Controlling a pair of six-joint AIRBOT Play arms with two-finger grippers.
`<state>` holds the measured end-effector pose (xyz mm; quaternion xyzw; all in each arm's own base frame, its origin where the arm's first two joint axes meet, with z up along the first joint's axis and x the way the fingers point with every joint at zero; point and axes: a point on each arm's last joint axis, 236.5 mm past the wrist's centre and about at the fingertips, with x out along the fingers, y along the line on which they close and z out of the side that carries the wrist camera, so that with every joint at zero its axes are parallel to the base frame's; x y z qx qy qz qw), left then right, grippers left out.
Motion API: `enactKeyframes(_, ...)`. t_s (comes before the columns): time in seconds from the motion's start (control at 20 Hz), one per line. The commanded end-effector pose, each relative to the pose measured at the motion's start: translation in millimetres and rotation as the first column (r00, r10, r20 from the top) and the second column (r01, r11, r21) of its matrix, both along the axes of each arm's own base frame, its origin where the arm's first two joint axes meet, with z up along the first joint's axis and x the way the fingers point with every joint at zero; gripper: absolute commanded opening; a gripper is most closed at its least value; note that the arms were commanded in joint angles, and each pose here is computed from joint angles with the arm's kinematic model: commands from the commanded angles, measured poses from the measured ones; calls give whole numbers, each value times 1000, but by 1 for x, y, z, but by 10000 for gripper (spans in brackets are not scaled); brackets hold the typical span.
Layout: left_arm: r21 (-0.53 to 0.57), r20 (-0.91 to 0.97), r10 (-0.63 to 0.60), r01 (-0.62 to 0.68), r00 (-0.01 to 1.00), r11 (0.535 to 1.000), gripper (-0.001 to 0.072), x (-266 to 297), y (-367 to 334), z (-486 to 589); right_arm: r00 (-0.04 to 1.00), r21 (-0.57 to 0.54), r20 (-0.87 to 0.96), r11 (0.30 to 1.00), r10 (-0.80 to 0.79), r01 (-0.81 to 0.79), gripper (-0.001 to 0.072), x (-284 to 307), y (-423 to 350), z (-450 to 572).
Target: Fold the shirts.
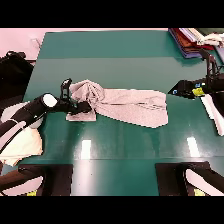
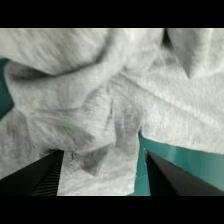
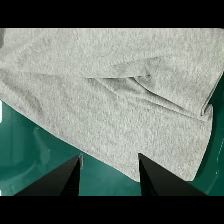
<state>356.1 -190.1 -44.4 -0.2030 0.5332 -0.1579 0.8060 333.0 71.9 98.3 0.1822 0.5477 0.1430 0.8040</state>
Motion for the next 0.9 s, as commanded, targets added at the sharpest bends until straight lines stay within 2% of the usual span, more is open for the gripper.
enactKeyframes(0.0,11,36,32,-33,999,999,595,10,5,2,1000,3,4,1000,25,-25,406,-1,9,1)
enactKeyframes(0.1,0,48,62,-62,997,998,594,15,6,5,1000,4,4,1000,25,-25,405,-1,9,1)
enactKeyframes(0.2,-12,40,70,-69,997,998,595,15,4,5,1000,4,4,1000,23,-23,367,-1,9,1)
enactKeyframes(0.5,-11,-32,69,-69,997,998,593,8,1,-16,1000,4,5,1000,22,-22,366,-1,9,1)
enactKeyframes(0.55,-15,-46,69,-70,997,997,442,6,0,-18,1000,4,0,1000,25,-25,367,-2,9,0)
enactKeyframes(0.6,-24,-43,70,-71,997,997,188,7,-1,-15,1000,3,-6,1000,28,-28,367,-4,9,0)
enactKeyframes(0.65,-24,-22,53,-54,998,998,32,11,-3,-6,1000,3,-13,1000,23,-23,367,-5,6,-1)
enactKeyframes(0.85,23,89,-60,58,994,998,28,29,20,63,997,-42,-62,998,-40,37,367,-20,-29,-3)
